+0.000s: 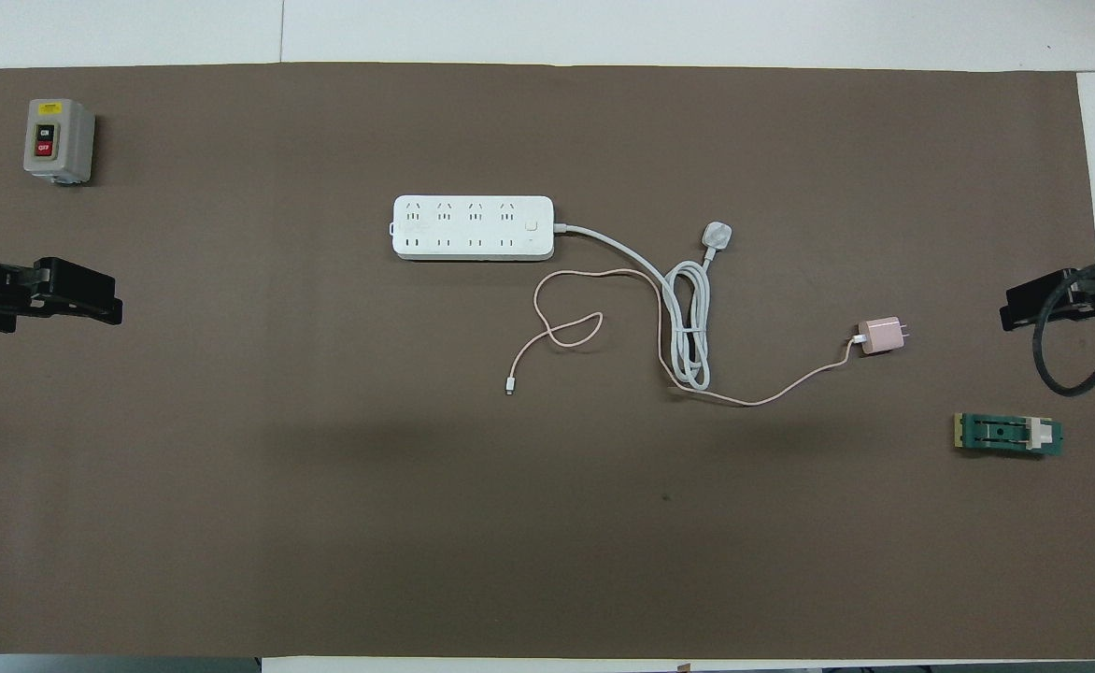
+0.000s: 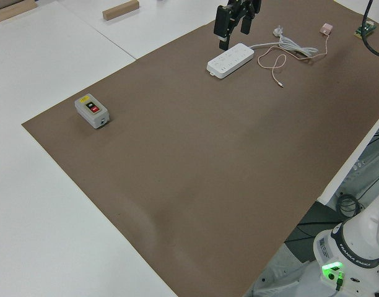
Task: Plug charger into power strip
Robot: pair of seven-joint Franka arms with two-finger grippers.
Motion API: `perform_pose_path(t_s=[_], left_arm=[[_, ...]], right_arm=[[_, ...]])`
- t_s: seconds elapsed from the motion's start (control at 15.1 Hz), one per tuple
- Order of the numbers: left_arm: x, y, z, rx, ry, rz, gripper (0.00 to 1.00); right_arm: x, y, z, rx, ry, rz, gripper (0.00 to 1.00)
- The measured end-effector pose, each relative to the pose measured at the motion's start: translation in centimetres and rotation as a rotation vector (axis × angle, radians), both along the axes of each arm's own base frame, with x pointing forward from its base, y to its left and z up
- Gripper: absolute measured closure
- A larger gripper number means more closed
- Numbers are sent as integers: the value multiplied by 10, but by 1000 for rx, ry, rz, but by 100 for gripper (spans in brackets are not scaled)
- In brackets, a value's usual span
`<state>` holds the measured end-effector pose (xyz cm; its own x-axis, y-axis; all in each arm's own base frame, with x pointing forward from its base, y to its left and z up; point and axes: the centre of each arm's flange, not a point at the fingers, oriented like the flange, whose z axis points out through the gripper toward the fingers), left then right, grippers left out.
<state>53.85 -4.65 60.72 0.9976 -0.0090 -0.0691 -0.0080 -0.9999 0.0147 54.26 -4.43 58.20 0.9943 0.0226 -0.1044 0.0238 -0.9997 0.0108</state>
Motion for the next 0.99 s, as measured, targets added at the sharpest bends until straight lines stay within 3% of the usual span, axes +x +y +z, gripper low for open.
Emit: perform_pose_path(t_s=[0.4,0.59,0.73,0.86,0.99], left_arm=[[0,0,0,0,0,0,0],[0,0,0,0,0,0,0],[0,0,0,0,0,0,0],[0,0,0,0,0,0,0],[0,0,0,0,0,0,0]], right_arm=[[-1,18,-4,-2,17,10,0],[2,10,-13,-19,-13,-165,0],[3,9,-23,-32,-6,-288,0],[4,9,-37,-25,22,-421,0],[6,-7,-58,54,86,-585,0]])
